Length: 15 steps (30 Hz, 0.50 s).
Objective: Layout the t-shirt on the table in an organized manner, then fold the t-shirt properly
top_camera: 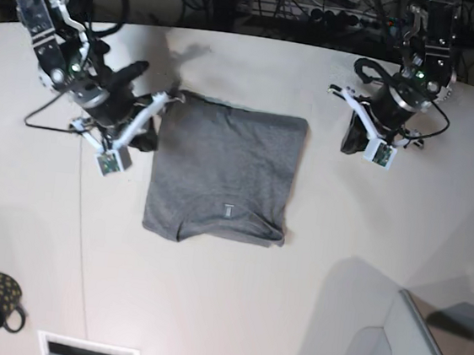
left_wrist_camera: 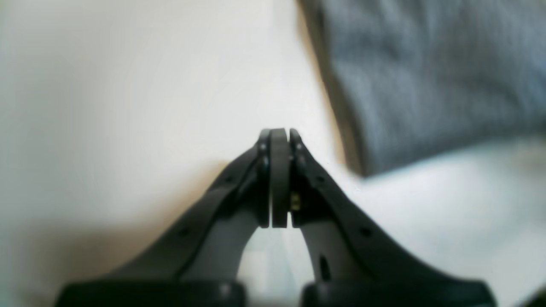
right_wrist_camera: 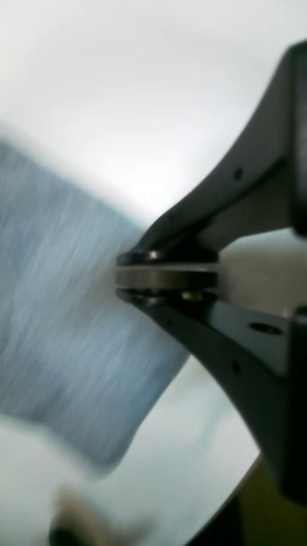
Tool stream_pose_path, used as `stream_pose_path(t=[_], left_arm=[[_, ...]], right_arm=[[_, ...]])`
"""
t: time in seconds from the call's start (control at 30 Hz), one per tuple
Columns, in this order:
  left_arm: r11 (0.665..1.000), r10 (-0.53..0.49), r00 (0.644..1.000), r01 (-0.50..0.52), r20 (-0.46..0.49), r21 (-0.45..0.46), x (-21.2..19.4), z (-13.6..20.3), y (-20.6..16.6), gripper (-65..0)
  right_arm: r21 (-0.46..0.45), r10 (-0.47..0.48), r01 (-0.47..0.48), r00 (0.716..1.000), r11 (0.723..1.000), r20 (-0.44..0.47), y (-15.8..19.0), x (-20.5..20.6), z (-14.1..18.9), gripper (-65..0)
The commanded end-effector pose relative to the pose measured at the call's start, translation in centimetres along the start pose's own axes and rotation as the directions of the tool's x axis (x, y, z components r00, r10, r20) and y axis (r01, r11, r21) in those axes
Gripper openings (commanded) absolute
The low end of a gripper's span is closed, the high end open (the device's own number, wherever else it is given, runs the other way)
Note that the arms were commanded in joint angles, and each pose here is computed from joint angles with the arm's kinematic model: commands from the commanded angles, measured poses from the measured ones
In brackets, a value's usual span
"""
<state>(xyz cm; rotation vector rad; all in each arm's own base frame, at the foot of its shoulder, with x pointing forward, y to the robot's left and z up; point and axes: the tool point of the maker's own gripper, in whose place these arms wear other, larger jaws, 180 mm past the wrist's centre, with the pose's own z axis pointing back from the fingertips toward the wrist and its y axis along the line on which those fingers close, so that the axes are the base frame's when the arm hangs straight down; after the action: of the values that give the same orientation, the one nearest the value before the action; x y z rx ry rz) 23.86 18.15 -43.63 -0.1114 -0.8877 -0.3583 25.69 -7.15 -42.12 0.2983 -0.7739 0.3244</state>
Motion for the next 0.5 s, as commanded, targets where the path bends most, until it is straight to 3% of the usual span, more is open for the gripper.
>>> stream_pose_path(t=[0.0,0.13,0.3,0.47], left_arm=[[1.000,-0.014,0.998,0.013,0.057,0.012,0.8,1.0,0.5,-65.0],[0.999,-0.037,0.997,0.035,0.074,0.018,-2.3,5.1,1.1,-65.0],[1.000,-0.006,1.000,0.006,0.018,-0.010,-7.2,9.9,-0.5,-65.0],[0.998,0.054,0.997,-0.055,-0.060,-0.024,-11.3,13.6,-2.2,-65.0]], right_arm=[[0.008,0.046,-0.046,0.998,0.999,0.050,0.0,0.7,1.0,-63.5],[-0.017,0.138,-0.138,0.990,0.990,-0.017,-0.7,-3.2,4.6,-63.5],[-0.039,0.100,-0.106,0.985,0.994,-0.137,-1.1,-8.8,8.4,-63.5],[-0.006,0.053,-0.057,0.968,0.998,-0.246,1.1,-13.5,11.1,-63.5]])
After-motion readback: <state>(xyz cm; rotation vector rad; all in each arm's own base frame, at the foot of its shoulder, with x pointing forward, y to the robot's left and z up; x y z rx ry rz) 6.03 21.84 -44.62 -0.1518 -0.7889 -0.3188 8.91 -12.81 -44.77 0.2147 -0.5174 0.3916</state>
